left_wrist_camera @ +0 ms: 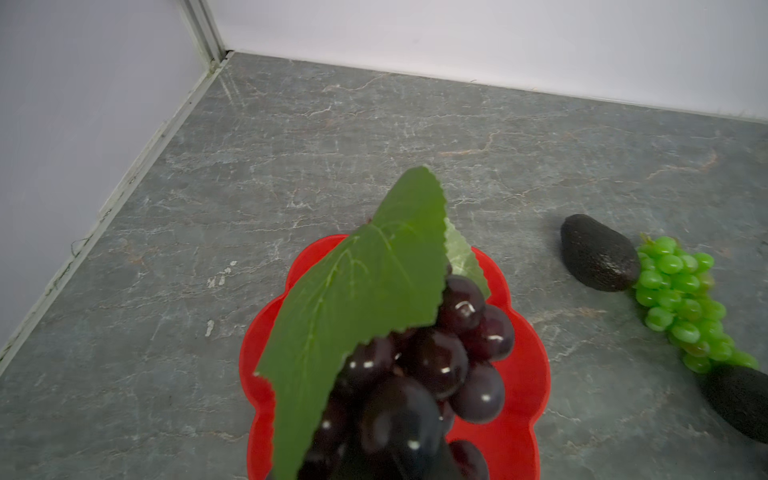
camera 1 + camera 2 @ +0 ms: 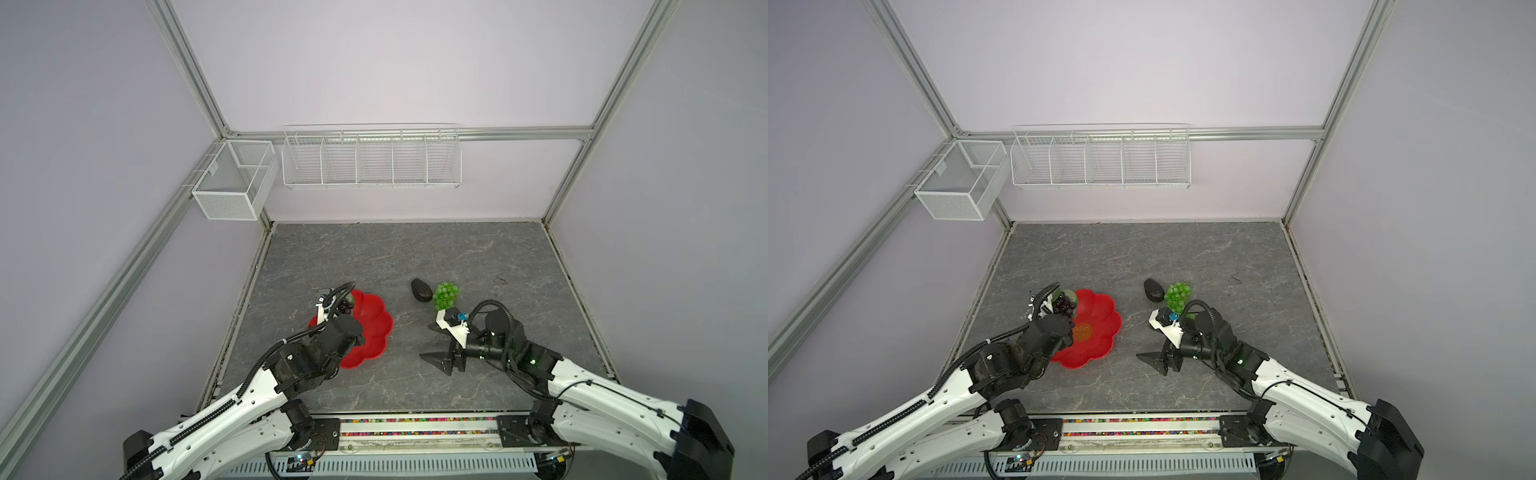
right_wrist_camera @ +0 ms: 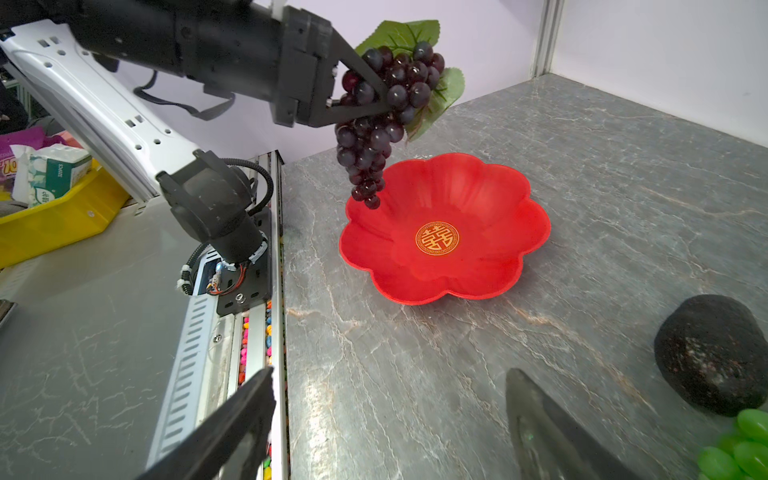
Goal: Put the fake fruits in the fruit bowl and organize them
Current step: 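Lift the purple grapes with the left gripper and carry them over the red bowl, then release the purple grapes into the bowl and move the left gripper to the green grapes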
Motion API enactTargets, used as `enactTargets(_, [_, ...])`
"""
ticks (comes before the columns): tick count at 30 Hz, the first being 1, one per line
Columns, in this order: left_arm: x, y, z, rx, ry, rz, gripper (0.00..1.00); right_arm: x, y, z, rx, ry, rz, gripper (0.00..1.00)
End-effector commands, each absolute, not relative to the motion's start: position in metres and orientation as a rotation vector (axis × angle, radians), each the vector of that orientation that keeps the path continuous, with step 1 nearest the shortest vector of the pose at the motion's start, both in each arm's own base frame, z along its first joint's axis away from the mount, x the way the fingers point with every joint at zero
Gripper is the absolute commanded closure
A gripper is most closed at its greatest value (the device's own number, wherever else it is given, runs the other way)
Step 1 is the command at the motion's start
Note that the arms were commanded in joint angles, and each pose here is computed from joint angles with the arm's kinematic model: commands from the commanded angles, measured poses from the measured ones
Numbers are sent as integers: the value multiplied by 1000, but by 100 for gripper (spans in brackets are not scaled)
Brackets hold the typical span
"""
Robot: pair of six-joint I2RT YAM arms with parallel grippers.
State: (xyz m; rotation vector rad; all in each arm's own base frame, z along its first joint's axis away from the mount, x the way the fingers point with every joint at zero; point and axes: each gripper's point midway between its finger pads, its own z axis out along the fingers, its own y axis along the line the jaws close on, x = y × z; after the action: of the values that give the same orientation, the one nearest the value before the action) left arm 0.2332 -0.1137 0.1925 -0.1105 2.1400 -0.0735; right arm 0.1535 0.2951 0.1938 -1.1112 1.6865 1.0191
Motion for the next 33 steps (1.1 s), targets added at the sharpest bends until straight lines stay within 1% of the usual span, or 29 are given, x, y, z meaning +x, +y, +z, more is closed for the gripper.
enactTargets(1, [244,-118,181,-129,2178,-67,100,152,301,210,-1139,1603,1019,12])
enactTargets(11, [255,-109,130,-193,2383,62,100,156,297,209,-1135,1614,975,12])
enactTargets(20, [281,-125,106,-160,2380,57,100,157,296,209,-1132,1621,961,12])
enactTargets(27, [298,-123,80,-170,2424,128,100,157,295,208,-1134,1625,955,12])
enactTargets(29, [300,-121,72,-175,2442,142,98,157,295,208,-1133,1624,955,12])
enactTargets(30, [300,-121,70,-176,2444,150,95,157,295,209,-1133,1622,955,12])
enactTargets(32, [302,-121,70,-175,2438,154,85,157,295,209,-1132,1622,957,12])
enactTargets(33, [303,-121,71,-174,2433,155,75,157,295,209,-1133,1622,958,12])
